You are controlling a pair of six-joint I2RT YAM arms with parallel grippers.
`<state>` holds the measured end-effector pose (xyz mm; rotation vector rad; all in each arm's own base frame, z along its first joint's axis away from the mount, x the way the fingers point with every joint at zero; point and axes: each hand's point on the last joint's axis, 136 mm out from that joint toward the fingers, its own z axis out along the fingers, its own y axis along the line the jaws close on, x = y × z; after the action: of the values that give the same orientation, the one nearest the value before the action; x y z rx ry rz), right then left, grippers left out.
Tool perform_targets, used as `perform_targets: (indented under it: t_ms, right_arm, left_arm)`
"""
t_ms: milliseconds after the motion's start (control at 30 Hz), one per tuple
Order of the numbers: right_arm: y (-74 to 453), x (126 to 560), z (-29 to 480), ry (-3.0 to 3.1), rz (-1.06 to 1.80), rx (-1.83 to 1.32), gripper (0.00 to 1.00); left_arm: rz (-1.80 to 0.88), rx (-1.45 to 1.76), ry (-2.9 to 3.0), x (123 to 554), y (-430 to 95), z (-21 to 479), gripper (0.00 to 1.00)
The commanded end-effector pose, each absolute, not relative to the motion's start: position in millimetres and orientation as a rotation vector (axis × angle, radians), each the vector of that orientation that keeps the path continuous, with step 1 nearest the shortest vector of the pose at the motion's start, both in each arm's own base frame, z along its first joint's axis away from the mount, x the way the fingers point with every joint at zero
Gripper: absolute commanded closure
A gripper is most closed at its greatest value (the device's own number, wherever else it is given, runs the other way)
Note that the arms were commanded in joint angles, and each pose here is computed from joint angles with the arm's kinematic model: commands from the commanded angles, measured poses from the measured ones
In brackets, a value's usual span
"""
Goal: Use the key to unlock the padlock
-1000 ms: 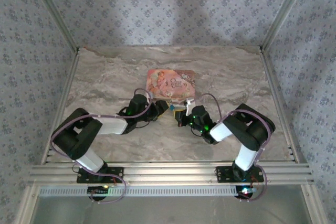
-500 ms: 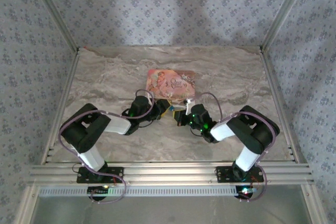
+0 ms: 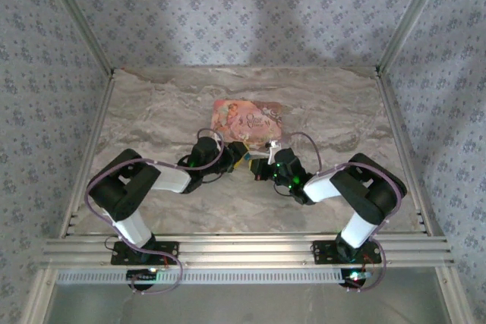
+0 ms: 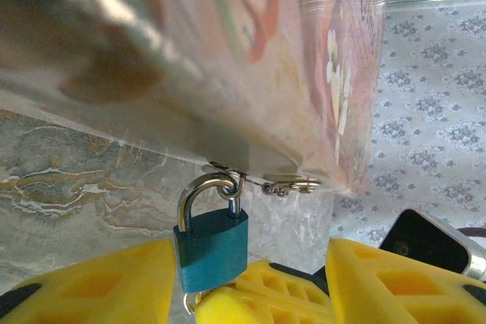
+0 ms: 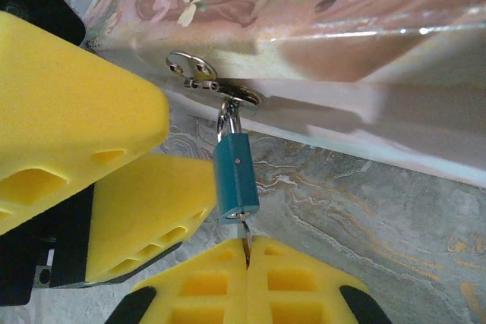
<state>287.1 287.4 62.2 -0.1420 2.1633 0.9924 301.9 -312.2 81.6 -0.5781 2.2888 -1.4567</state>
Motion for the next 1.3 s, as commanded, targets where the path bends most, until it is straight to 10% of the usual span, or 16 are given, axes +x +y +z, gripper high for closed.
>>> perform_targets:
  t_ms: [0, 1267]
  right_arm:
    - [302.8, 293.5, 96.8, 2.074, 1.09, -0.128, 1.0]
    - [310.8, 293.5, 96.8, 2.093, 1.138, -0.083, 1.0]
  left_arm:
    - [-1.371, -0.709, 2.426, 285.6, -303.8, 49.6, 0.45]
    - [-1.42, -0.8, 2.212, 298.2, -303.3, 72.4, 0.51]
